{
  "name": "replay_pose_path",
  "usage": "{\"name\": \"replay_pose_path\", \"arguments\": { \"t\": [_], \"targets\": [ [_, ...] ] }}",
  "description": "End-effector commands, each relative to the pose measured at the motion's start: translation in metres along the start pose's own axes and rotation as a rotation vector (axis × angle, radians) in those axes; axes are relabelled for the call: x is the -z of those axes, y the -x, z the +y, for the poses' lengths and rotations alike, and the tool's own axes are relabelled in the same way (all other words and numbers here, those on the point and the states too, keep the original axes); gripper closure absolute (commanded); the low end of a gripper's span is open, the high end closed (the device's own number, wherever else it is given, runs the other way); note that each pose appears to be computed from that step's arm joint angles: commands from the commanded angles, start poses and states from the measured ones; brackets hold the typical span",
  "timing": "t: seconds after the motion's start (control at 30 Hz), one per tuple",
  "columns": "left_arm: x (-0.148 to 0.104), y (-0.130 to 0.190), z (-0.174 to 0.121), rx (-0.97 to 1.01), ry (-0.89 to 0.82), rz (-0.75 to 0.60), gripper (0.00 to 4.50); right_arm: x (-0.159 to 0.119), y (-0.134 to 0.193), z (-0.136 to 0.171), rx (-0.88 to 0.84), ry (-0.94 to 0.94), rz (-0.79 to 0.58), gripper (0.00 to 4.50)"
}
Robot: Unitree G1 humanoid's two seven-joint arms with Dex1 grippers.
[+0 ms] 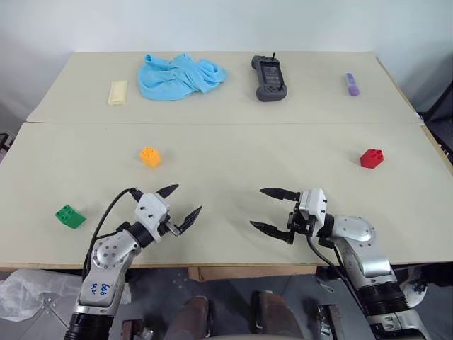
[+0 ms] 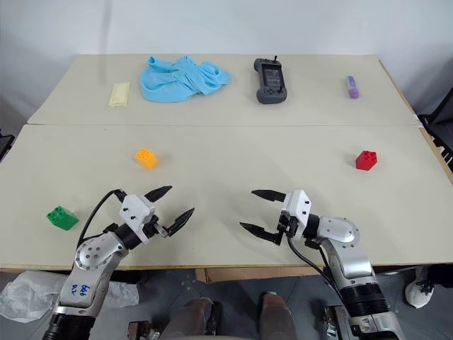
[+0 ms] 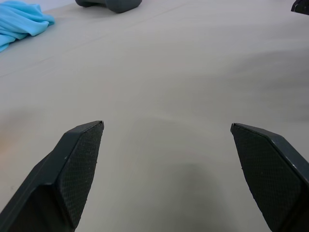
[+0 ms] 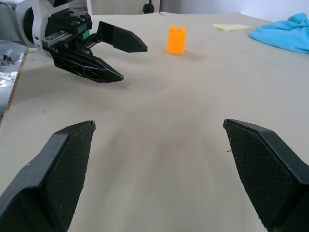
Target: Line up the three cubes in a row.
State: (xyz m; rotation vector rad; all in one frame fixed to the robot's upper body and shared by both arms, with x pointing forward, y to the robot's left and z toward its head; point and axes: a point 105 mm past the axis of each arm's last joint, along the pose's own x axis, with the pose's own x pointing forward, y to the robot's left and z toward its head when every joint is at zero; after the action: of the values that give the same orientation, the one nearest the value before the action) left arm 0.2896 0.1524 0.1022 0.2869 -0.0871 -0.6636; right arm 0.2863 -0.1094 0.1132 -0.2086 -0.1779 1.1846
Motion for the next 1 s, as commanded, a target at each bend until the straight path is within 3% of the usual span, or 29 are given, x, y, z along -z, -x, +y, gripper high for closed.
{"name": "replay_pose_path", "arguments": {
  "t": [0.03, 0.17, 0.37, 0.5, 0.63, 0.7, 0.9, 1.0],
  "targets": [
    [-0.003, 0.004, 0.006, -0.029, -0.073, 0.018, 0.02, -0.006, 0.0, 0.0, 0.016, 0.033, -0.025, 0.0],
    [-0.013, -0.001, 0.003, -0.003, 0.001, -0.039, 0.02, -0.017, 0.008, -0.012, 0.108, 0.052, -0.052, 0.0],
    [-0.03, -0.003, -0.021, 0.196, 0.032, -0.12, 0.02, -0.032, 0.055, -0.048, 0.475, 0.107, -0.09, 0.0],
    [-0.053, -0.017, -0.034, 0.286, 0.009, -0.205, 0.02, -0.037, 0.137, -0.081, 0.892, 0.176, -0.023, 0.0],
    [-0.055, -0.027, -0.048, 0.386, -0.026, -0.21, 0.02, -0.01, 0.205, -0.081, 1.224, 0.162, 0.149, 0.0],
    [-0.054, -0.029, -0.056, 0.439, -0.026, -0.205, 0.02, 0.002, 0.208, -0.079, 1.254, 0.197, 0.246, 0.0],
    [-0.056, -0.031, -0.057, 0.45, -0.025, -0.209, 0.02, -0.018, 0.184, -0.101, 1.298, 0.163, 0.158, 0.0],
    [-0.055, -0.032, -0.052, 0.422, -0.056, -0.198, 0.02, -0.016, 0.178, -0.125, 1.317, 0.07, 0.26, 0.0]
  ]
}}
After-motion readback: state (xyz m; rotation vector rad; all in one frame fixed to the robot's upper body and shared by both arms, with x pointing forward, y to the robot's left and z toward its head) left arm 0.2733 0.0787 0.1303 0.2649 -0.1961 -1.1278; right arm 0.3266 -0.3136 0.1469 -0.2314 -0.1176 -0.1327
